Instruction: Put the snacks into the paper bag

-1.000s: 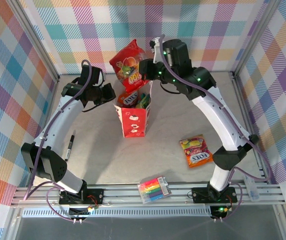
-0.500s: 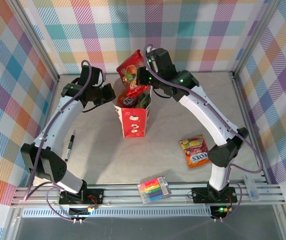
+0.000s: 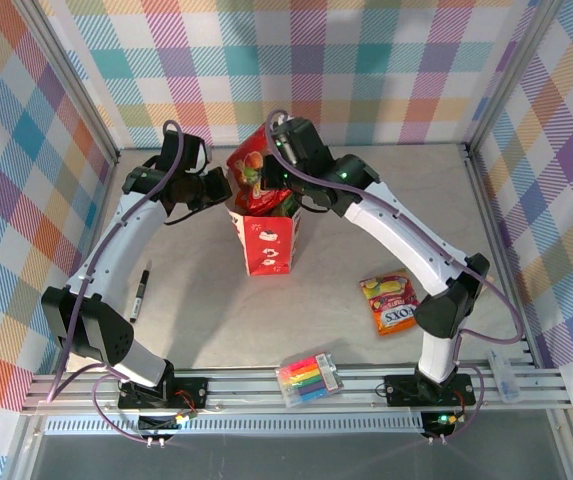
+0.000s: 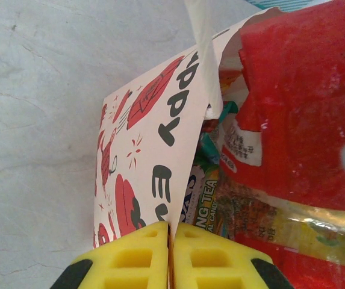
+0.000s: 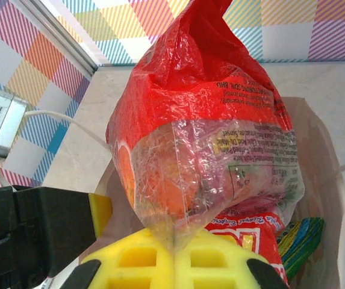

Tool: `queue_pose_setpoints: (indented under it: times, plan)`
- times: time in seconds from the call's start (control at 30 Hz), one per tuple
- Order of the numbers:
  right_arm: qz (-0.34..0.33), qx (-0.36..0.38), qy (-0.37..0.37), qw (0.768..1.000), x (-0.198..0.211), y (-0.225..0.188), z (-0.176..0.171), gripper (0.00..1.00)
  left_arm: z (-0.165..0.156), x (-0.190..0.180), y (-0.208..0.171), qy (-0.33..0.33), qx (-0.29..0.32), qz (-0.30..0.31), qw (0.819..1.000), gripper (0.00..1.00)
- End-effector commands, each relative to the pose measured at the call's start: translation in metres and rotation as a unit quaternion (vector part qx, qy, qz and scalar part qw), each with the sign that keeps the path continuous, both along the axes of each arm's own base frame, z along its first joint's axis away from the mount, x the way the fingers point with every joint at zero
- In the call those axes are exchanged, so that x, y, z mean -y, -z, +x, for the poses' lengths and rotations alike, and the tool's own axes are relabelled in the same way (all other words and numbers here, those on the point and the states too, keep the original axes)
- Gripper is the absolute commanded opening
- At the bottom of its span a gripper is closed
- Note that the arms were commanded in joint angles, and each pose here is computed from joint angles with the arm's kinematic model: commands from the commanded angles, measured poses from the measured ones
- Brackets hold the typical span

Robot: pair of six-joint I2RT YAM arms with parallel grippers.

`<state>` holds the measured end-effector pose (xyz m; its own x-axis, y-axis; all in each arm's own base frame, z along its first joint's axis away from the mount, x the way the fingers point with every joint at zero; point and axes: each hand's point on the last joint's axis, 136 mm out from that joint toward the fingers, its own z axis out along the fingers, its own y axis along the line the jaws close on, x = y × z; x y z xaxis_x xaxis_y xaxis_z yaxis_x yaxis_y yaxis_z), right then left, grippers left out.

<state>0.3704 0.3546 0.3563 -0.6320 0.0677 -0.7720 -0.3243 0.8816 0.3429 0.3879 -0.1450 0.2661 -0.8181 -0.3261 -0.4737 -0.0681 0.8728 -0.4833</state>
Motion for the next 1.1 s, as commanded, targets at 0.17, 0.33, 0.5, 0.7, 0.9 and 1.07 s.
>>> queue_pose_setpoints:
  times: [0.17,0.33,0.5,0.7,0.9,1.07]
  plan:
    - [0.034,0.025,0.062,0.997,0.010,-0.014,0.004,0.00,-0.003,0.000,-0.015,0.008,0.022,-0.016,1.000,0.09]
    - [0.037,0.012,0.067,0.997,0.008,-0.004,-0.001,0.00,-0.002,0.001,-0.015,0.011,0.020,-0.018,1.000,0.09]
    - [0.043,0.001,0.058,0.997,-0.001,0.002,-0.004,0.00,-0.002,0.002,-0.015,0.011,0.021,-0.021,0.999,0.09]
    - [0.062,-0.007,0.047,0.997,-0.013,0.002,-0.003,0.00,-0.003,0.002,-0.014,0.012,0.019,-0.021,1.000,0.09]
    - [0.074,-0.022,0.039,0.996,-0.027,0.010,0.001,0.00,-0.003,0.003,-0.015,0.013,0.020,-0.023,0.999,0.09]
    - [0.086,-0.051,0.032,0.995,-0.037,0.025,0.001,0.00,-0.004,0.003,-0.015,0.015,0.019,-0.024,0.999,0.09]
